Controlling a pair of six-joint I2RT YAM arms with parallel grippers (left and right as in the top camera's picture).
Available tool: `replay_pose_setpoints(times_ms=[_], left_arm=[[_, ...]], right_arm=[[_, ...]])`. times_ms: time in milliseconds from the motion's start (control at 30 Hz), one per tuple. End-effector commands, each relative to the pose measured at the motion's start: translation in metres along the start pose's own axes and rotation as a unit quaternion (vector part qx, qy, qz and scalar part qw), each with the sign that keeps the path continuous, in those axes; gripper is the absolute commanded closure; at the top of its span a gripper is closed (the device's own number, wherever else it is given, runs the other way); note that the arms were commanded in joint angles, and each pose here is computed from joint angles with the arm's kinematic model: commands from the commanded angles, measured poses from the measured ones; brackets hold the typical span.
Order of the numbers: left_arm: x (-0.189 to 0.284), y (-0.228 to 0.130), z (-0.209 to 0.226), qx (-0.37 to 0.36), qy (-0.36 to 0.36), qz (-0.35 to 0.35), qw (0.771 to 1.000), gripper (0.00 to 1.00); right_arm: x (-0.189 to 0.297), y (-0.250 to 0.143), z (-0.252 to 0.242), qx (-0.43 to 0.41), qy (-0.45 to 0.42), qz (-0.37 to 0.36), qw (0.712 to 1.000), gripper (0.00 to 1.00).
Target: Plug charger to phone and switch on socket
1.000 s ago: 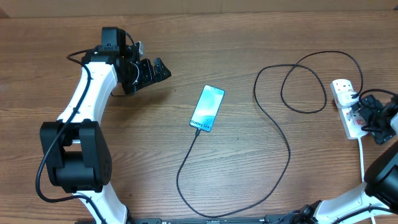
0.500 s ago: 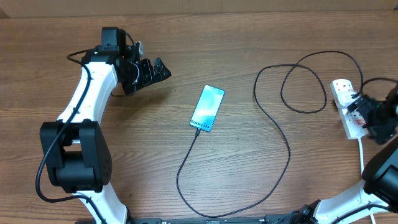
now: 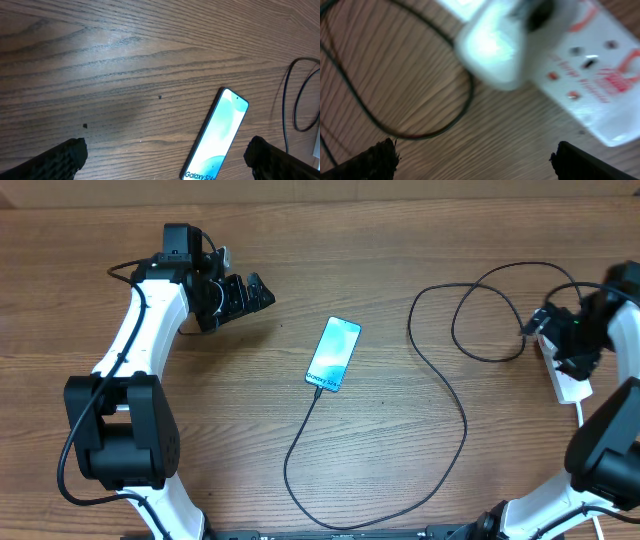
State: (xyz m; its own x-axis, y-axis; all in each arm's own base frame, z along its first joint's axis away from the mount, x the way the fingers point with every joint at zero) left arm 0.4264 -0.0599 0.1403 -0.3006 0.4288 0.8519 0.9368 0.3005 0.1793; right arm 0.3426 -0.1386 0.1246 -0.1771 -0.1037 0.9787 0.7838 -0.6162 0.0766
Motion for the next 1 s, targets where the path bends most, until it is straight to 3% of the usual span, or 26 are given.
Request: replay_pose_setpoints(times_ms=[0, 967], left_arm=[[0.0044, -0.0015, -0.0048, -0.002, -0.001, -0.004, 1.0, 0.0], [0.0044, -0.0015, -0.0048, -0.003, -0.001, -0.004, 1.0, 0.0]], right_arm=[[0.0079, -0.0011, 0.0125, 0.027, 0.005, -0.012, 1.0, 0.0], [0.0068, -0.0033, 0.0189, 0.036, 0.006, -0.01, 0.999, 0.0]])
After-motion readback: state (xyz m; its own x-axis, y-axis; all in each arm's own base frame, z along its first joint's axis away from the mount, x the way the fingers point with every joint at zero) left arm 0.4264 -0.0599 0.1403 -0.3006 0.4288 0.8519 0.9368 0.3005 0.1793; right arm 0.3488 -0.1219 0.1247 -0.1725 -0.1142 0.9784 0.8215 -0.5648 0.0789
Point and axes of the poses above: each gripper's point midway between its finger pads, its own x axis back along the fingers, its own z axis along the line the jaws close on, y = z × x, the point moved 5 cm from there along x, back along the fingers, and after that the axes turned 4 degrees about x, right-handed, at the moved point
